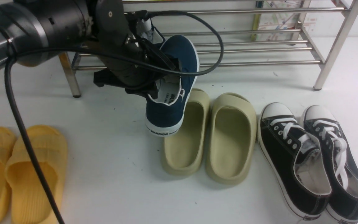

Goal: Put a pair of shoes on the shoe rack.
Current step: Use the left arm to put a shoe into the shoe rack

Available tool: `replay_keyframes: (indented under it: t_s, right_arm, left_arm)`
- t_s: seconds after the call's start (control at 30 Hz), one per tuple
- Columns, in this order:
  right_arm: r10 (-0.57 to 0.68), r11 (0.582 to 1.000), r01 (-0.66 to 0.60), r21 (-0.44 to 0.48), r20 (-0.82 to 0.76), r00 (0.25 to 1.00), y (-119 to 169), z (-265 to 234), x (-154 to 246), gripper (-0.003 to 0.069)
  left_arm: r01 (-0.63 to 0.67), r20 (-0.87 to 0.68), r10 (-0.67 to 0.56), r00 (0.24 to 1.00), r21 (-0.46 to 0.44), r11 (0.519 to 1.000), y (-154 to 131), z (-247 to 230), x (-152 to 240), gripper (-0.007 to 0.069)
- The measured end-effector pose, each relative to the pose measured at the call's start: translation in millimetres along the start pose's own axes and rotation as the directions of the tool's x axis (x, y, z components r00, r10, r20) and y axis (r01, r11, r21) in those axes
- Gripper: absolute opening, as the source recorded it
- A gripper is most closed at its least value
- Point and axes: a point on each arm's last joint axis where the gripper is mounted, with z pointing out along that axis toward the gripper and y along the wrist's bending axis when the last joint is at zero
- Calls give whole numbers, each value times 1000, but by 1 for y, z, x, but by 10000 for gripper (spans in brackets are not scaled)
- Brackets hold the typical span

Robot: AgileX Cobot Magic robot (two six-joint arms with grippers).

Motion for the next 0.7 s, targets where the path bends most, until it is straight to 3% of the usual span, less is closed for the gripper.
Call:
replay_keyframes:
  t_s: [0.13, 0.23, 0.33, 0.47, 0.63, 0.7]
  right_arm:
    - [0, 1000, 0, 0, 0, 1000, 0, 0, 0, 244]
    - [0, 1000, 0, 0, 0, 1000, 0, 0, 0, 244]
    - [0, 1000, 0, 0, 0, 1000, 0, 0, 0, 244]
    - [0, 1000, 0, 0, 0, 1000, 0, 0, 0, 244]
    - [0, 1000, 0, 0, 0, 1000, 0, 0, 0, 244]
    - [0, 1000, 0, 0, 0, 1000, 0, 0, 0, 244]
  left_arm:
    - [-2, -8, 2, 1000, 1, 1000, 0, 0, 1, -7]
    - [-4, 24, 3, 1000, 67, 998, -6, 3, -3, -7]
    - [2, 57, -15, 998, 222, 975, -21, 15, -9, -7]
    - [-3, 40, -11, 999, 330, 944, -34, 33, -16, -7]
    - [-6, 35, -7, 999, 340, 940, -34, 59, -29, -7]
    - [25, 39, -40, 998, 320, 947, -20, 75, -42, -7]
